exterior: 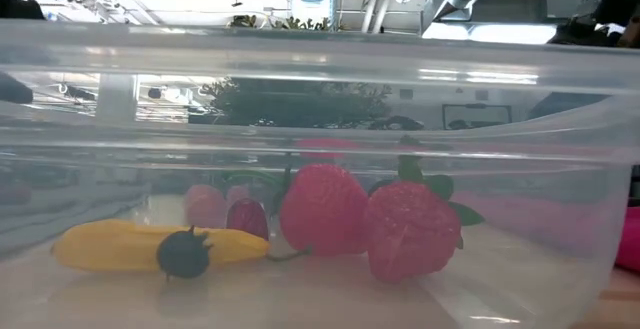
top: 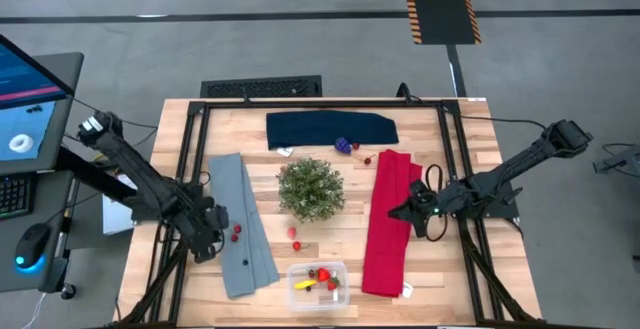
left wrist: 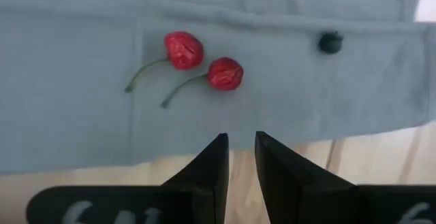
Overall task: Pick and placing Produce into tupperware
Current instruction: Put the cherry into the transparent container
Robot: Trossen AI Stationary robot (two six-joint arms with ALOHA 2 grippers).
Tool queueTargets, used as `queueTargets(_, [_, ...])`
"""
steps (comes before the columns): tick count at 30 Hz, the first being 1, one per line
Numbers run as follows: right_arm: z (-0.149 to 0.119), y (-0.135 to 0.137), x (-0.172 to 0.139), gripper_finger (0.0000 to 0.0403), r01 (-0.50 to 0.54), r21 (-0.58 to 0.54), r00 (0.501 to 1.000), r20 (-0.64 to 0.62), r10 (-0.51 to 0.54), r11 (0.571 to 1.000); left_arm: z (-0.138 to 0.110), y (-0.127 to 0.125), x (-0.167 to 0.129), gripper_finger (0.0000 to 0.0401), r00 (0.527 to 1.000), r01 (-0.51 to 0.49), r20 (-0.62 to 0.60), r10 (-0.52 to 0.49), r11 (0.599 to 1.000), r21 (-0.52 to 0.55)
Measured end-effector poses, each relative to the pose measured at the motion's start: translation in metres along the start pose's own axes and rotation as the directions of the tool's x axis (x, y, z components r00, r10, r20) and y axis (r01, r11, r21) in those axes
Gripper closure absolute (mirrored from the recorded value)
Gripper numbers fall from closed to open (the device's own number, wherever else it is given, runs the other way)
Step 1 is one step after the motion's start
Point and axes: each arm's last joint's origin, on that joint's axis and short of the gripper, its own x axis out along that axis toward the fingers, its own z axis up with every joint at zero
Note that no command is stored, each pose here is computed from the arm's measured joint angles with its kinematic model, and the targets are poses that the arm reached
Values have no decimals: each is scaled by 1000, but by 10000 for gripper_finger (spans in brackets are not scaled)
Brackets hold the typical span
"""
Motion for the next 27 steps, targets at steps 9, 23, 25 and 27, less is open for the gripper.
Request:
queueTargets(9, [-6, 6, -2, 337, -41, -59, 999, -31, 39, 997, 9, -10, 17, 340, 999, -15, 42, 18, 998, -56])
queueTargets(23, [-4, 5, -2, 337, -32, -192, 999, -15, 30, 981, 16, -6, 19, 238, 997, -41, 67, 50, 991, -128])
queueTargets(25, [-4, 5, -2, 337, -33, -196, 999, -15, 31, 980, 18, -5, 19, 228, 996, -43, 70, 54, 988, -151])
queueTargets(27, [-4, 5, -2, 337, -33, -196, 999, -15, 30, 980, 19, -3, 19, 226, 996, -45, 73, 58, 984, -173])
